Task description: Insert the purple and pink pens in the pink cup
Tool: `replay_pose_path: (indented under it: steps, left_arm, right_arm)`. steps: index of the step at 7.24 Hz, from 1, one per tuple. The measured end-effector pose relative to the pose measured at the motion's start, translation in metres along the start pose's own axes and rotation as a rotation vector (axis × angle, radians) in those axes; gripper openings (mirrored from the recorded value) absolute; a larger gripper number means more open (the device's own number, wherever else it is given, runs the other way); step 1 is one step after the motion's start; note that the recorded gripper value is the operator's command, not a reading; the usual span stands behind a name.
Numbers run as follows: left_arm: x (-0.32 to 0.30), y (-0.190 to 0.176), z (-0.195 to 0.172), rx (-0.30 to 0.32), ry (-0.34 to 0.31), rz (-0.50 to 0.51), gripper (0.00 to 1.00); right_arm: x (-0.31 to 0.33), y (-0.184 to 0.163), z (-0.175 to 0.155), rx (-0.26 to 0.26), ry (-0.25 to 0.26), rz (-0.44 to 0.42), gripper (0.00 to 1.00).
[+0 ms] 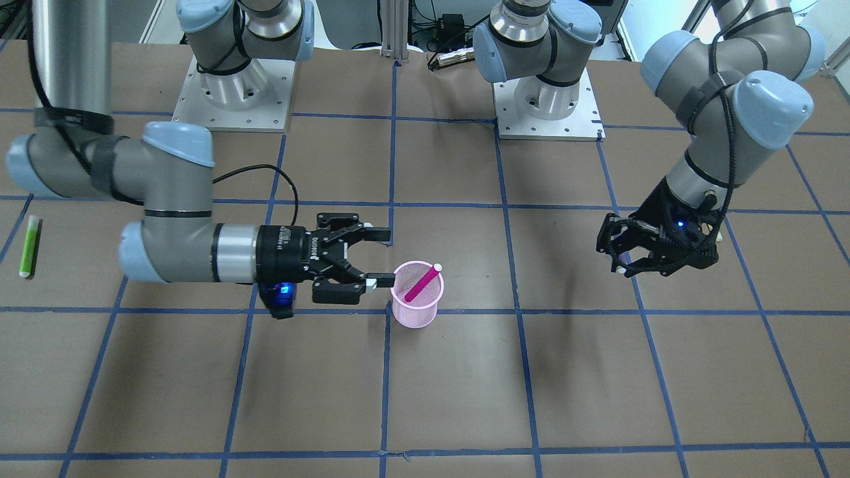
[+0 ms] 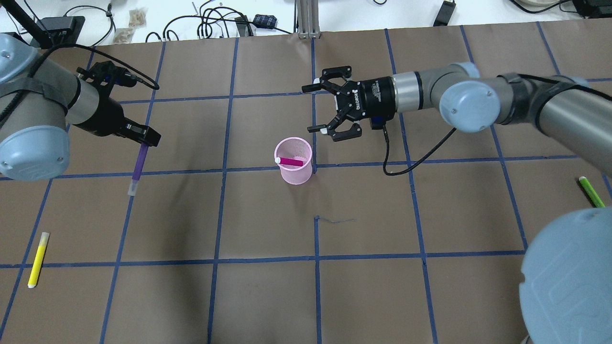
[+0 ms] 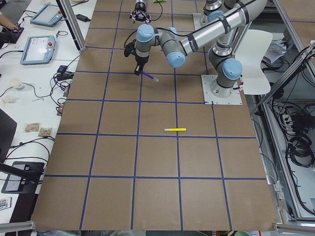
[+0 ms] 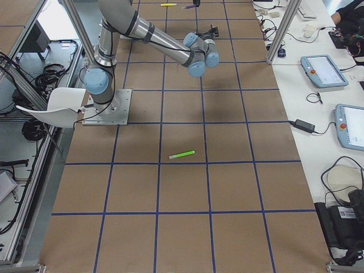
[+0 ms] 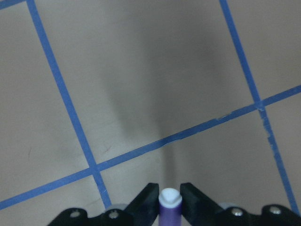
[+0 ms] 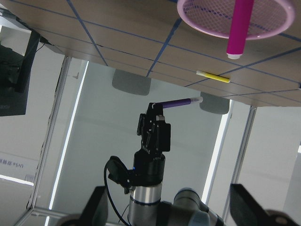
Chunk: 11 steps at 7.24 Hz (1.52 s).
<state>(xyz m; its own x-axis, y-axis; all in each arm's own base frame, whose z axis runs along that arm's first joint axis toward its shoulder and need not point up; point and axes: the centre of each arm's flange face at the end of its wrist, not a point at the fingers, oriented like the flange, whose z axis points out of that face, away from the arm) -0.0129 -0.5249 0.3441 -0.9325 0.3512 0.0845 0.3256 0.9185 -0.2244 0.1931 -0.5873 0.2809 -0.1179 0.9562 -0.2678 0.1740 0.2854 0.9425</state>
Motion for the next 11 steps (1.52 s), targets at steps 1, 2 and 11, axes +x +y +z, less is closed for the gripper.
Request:
replay_pose_path:
  steps: [1, 2, 11]
  left_arm:
    - [0.049, -0.021, -0.018, 0.059, 0.022, 0.006, 0.01]
    - [0.104, -0.039, -0.030, 0.113, 0.053, 0.037, 0.01]
    - [0.258, -0.100, 0.016, 0.519, 0.055, 0.064, 0.01]
  right_arm:
    - [-0.021, 0.022, -0.043, 0.125, 0.028, -0.008, 1.00]
    - [-0.036, 0.040, -0.079, 0.264, 0.069, -0.026, 1.00]
    - [-0.027, 0.153, -0.160, 1.119, 0.620, -0.318, 1.00]
